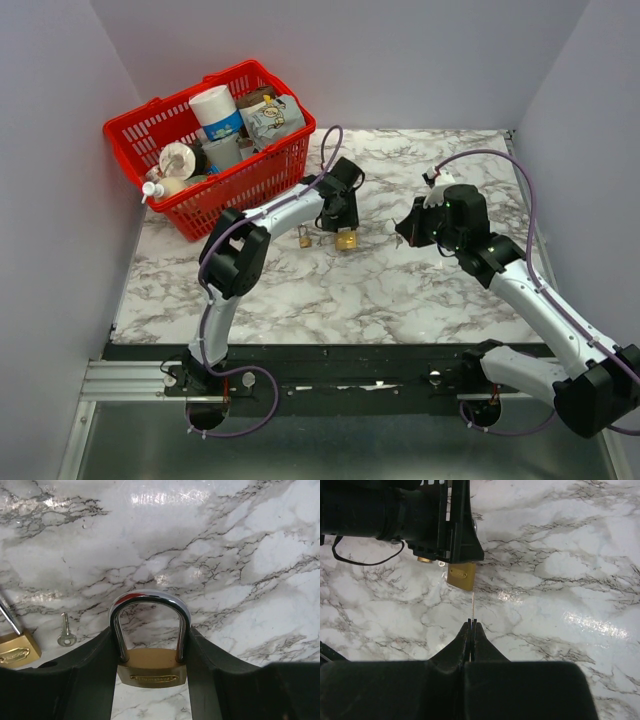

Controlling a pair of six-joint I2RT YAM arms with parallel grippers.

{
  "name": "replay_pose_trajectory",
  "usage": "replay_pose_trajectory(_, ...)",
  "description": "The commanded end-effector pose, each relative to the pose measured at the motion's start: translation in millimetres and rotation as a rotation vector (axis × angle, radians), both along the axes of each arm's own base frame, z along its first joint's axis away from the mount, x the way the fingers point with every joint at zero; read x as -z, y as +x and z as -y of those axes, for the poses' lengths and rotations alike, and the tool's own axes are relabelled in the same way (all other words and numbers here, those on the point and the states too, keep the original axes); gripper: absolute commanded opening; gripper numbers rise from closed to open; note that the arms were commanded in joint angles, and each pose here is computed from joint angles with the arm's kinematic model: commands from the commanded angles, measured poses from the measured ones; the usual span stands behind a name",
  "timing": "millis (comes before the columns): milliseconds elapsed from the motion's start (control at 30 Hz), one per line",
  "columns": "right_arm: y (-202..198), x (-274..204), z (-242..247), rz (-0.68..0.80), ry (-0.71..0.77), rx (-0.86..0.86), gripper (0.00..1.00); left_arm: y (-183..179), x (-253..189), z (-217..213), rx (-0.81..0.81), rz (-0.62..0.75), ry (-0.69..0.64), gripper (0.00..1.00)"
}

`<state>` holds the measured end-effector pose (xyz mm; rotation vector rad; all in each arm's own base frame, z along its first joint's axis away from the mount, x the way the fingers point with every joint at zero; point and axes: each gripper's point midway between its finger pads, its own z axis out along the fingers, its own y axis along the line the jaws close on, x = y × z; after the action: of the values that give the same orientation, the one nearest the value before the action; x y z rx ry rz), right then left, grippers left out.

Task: Lock with the key
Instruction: Place the lock at the center of the board.

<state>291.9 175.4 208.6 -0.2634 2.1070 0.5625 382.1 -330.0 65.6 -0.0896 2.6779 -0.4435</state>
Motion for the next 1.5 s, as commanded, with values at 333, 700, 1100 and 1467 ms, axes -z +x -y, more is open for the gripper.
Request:
replay_pose_trajectory(333, 7, 4, 2, -0.017, 0.016, 0.019, 0.01, 35, 26, -3, -0.051, 0.049, 0.096, 0.09)
replay_pose_trajectory(700, 12, 7, 2, -0.033, 0.017, 0.024, 0.01, 35, 43, -12, -0.049, 0.032, 0.161, 0.42)
replay_pose_trajectory(1100, 17, 8, 4, -0.039, 0.016, 0.041, 0.01, 30, 48, -15, -0.041, 0.025, 0.175, 0.83)
replay_pose_trajectory(1467, 28, 9, 14, -0.057, 0.033, 0.117, 0.01, 59, -57, 13, 0.004, 0.251, 0.040, 0.91)
